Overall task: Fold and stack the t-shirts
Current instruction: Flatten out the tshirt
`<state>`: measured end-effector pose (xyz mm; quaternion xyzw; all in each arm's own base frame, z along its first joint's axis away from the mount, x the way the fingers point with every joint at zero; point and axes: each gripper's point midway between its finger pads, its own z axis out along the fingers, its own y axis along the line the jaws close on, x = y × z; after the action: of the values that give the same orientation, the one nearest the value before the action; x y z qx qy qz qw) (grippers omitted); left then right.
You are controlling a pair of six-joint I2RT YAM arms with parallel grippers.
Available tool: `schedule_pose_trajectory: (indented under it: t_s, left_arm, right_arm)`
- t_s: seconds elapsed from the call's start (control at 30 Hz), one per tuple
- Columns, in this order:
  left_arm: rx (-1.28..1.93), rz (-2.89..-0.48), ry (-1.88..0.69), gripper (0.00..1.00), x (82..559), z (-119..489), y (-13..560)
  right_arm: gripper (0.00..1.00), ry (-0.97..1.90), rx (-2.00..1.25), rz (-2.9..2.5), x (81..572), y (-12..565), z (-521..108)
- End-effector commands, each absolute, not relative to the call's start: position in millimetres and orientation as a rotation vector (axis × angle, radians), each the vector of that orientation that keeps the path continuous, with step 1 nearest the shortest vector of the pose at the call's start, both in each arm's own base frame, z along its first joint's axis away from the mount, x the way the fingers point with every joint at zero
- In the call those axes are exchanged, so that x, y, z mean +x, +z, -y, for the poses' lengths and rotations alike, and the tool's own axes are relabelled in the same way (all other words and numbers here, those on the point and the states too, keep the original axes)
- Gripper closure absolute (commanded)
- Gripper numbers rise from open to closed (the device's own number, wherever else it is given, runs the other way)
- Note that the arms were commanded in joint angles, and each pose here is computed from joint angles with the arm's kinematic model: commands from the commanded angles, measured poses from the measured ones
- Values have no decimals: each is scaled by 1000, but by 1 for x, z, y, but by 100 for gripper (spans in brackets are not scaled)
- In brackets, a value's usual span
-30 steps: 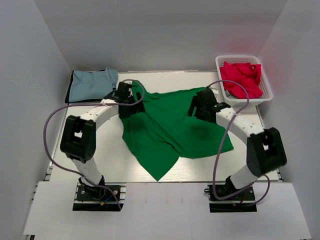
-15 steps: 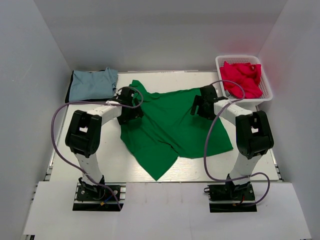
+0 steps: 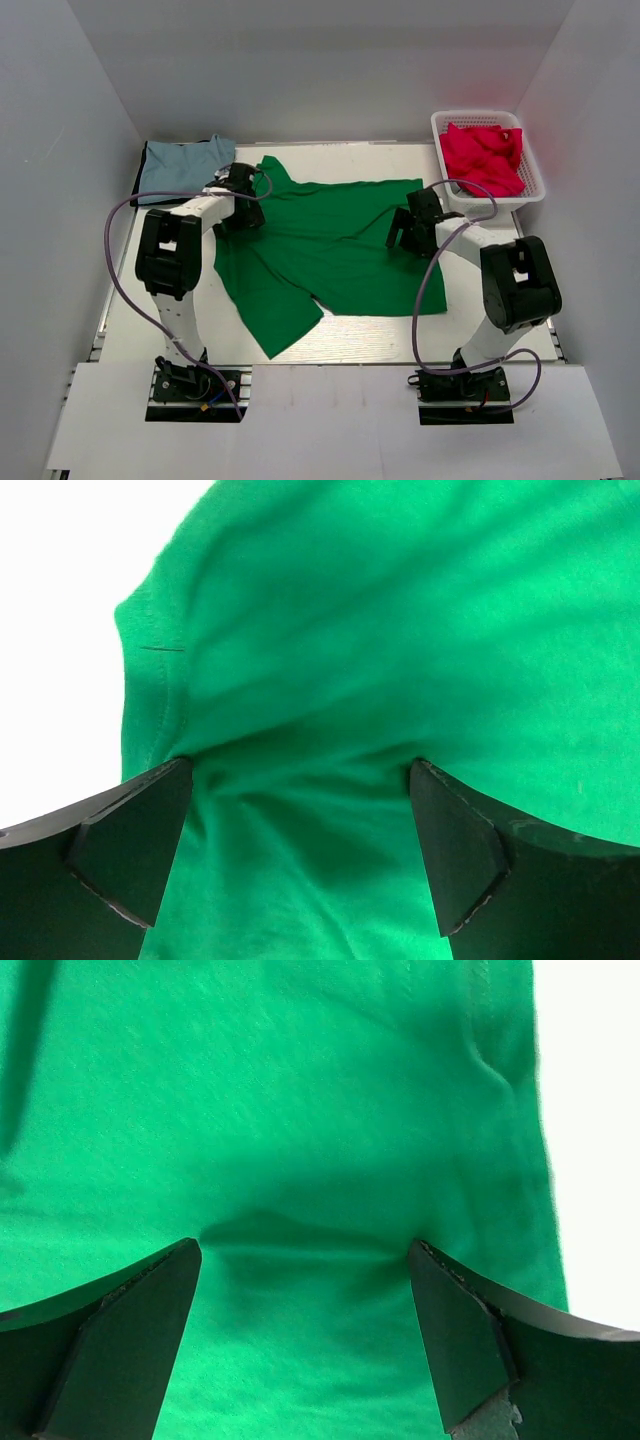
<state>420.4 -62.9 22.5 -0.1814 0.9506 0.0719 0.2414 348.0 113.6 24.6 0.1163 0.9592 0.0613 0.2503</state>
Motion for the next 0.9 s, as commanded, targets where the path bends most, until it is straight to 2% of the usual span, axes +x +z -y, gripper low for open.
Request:
schedule_pose_trajectory:
  t_s: [0.0, 0.2, 0.3, 0.37, 0.47, 0.5, 0.57, 0.63, 0.73, 0.77, 0.87]
  left_arm:
    - [-266, -2567, 86, 0, 431, 84, 63]
    - [-147, -2445, -186, 0, 460, 126, 105]
    - [-173, -2417, -206, 0, 481, 132, 114]
    - [-178, -2463, -177, 0, 488, 133, 100]
    - [-191, -2401, -162, 0, 524, 137, 122]
    - [-196, -2436, -133, 0, 531, 136, 100]
    - [-202, -2423, -120, 0, 550, 139, 105]
    - [-201, -2460, -105, 0, 560, 142, 75]
    - [-209, -2446, -126, 0, 577, 148, 70]
    - [-209, -2477, -114, 0, 576, 148, 51]
    - [-206, -2424, -193, 0, 593, 161, 39]
  right_arm:
    - [10, 157, 336, -2598, 341, 36, -107]
    - [10, 201, 242, -2419, 381, 88, -114]
    - [10, 189, 201, -2362, 405, 103, -117]
    - [10, 167, 187, -2351, 417, 112, -117]
    - [10, 141, 180, -2376, 436, 100, -119]
    - [10, 146, 193, -2381, 440, 98, -117]
    - [10, 153, 177, -2406, 451, 84, -124]
    - [10, 171, 197, -2401, 462, 84, -127]
    - [10, 184, 197, -2450, 476, 58, -133]
    - [10, 181, 184, -2440, 482, 62, -134]
    - [10, 141, 195, -2434, 496, 55, -128]
